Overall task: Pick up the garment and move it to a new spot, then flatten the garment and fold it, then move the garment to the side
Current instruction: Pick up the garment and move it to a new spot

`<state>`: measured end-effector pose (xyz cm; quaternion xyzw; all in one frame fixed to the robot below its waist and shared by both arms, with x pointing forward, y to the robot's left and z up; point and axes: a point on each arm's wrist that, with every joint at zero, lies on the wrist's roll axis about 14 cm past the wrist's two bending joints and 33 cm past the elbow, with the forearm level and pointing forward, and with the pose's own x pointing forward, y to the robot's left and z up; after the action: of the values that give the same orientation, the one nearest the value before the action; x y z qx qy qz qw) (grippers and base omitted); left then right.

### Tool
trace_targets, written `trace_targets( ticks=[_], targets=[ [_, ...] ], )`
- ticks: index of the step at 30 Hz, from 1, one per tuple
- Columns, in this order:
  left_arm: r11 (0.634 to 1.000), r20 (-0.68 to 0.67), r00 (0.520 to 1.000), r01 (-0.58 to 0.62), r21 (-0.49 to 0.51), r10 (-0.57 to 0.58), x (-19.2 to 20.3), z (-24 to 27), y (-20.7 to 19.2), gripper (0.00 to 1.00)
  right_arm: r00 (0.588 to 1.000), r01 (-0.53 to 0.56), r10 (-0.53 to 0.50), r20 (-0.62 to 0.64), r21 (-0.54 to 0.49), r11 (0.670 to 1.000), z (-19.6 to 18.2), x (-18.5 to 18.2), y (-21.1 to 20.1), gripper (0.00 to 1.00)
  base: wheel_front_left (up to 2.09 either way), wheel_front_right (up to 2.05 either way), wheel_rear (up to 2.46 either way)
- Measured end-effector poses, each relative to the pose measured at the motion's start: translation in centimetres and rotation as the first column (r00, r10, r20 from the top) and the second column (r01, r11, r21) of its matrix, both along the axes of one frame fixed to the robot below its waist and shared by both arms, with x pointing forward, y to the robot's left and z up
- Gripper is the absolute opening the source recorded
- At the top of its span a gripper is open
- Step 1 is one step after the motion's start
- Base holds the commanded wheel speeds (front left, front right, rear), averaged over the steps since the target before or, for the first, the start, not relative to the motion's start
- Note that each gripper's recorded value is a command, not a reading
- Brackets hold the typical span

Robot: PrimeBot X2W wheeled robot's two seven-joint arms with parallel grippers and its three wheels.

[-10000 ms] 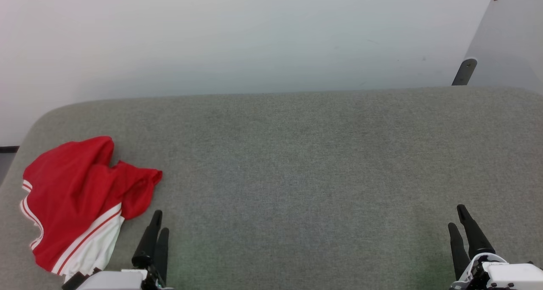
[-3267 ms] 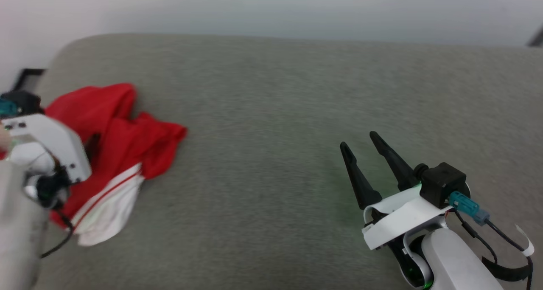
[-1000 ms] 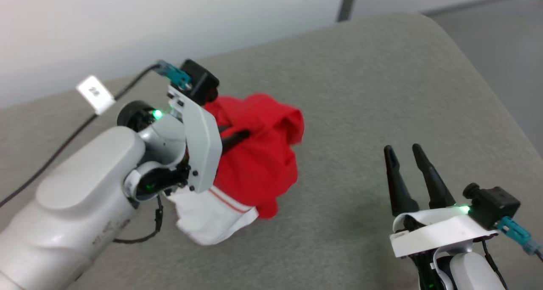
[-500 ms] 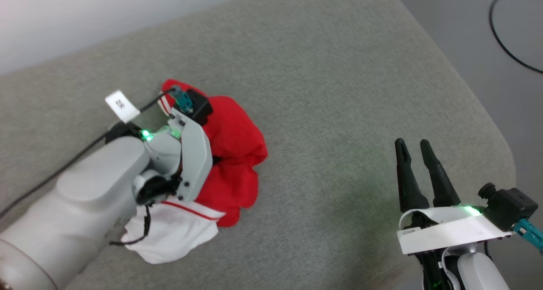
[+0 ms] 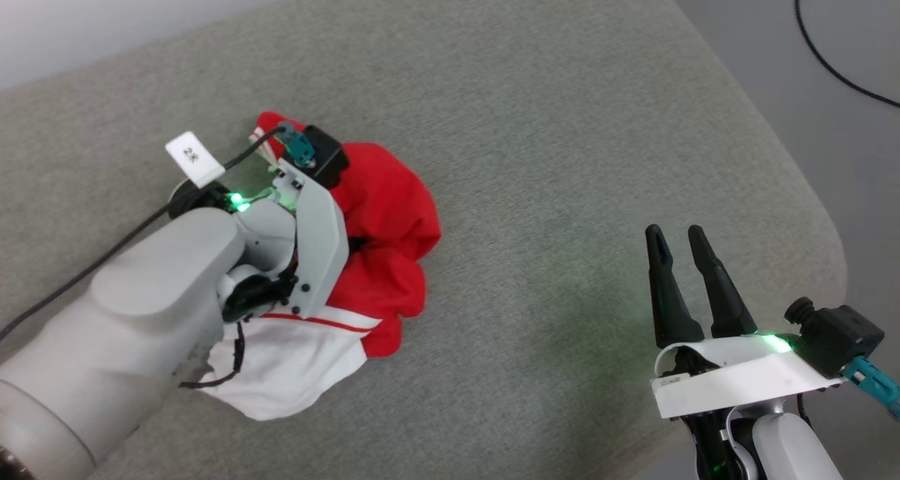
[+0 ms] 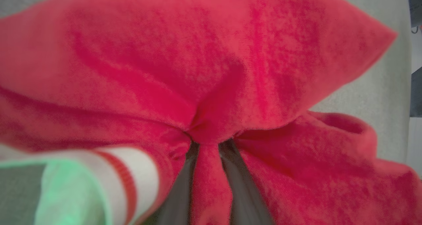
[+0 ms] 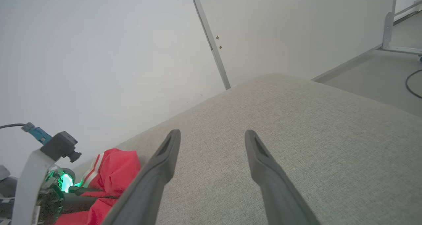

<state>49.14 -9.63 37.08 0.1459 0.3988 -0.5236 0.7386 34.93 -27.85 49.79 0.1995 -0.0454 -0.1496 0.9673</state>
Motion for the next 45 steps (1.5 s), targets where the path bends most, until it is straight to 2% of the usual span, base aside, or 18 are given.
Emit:
trace_targets(
  ticks=[7, 12, 17, 22, 26, 33, 37, 41, 45],
  targets=[
    [0.992, 0.074, 0.997, -0.023, -0.124, 0.033, -0.2, 3.3, 0.0, 1.00, 0.996, -0.081, 0.079, -0.032, -0.049, 0.995, -0.9, 1.4, 2.0, 1.00, 0.00, 0.00, 0.00],
    [0.970, 0.129, 0.985, -0.084, -0.229, 0.115, 0.0, 6.3, 1.7, 1.00, 0.986, -0.167, 0.164, -0.043, -0.080, 0.983, -1.3, 2.8, 4.4, 1.00, 0.00, 0.00, 0.00],
    [0.905, 0.096, 0.964, -0.196, -0.377, 0.249, -0.6, 9.3, 3.8, 1.00, 0.971, -0.239, 0.235, -0.050, -0.099, 0.966, -1.6, 3.7, 6.5, 1.00, 0.00, 0.00, 0.00],
    [0.838, 0.059, 0.918, -0.330, -0.435, 0.393, -1.8, 9.4, 8.2, 1.00, 0.958, -0.283, 0.277, -0.072, -0.091, 0.955, -2.4, 3.8, 7.4, 1.00, 0.00, 0.00, 0.00],
    [0.755, 0.030, 0.847, -0.457, -0.470, 0.531, -3.0, 8.4, 12.3, 1.00, 0.950, -0.309, 0.302, -0.081, -0.099, 0.946, -2.7, 3.9, 7.7, 1.00, 0.00, 0.00, 0.00],
    [0.623, 0.016, 0.711, -0.606, -0.495, 0.703, -6.2, 6.9, 18.7, 1.00, 0.942, -0.332, 0.324, -0.087, -0.096, 0.938, -2.9, 4.1, 7.8, 1.00, 0.00, 0.00, 0.00],
    [0.520, -0.011, 0.607, -0.690, -0.504, 0.795, -8.0, 6.5, 22.5, 1.00, 0.935, -0.351, 0.342, -0.090, -0.110, 0.930, -2.7, 3.9, 8.0, 1.00, 0.00, 0.00, 0.00],
    [0.426, 0.019, 0.500, -0.716, -0.553, 0.866, -8.8, 7.9, 26.1, 1.00, 0.928, -0.370, 0.361, -0.088, -0.123, 0.921, -2.2, 3.5, 8.4, 1.00, 0.00, 0.00, 0.00],
    [0.371, 0.059, 0.414, -0.733, -0.571, 0.908, -11.0, 8.1, 28.5, 1.00, 0.927, -0.375, 0.369, -0.071, -0.136, 0.917, -1.4, 2.9, 8.5, 1.00, 0.00, 0.00, 0.00]
  ],
)
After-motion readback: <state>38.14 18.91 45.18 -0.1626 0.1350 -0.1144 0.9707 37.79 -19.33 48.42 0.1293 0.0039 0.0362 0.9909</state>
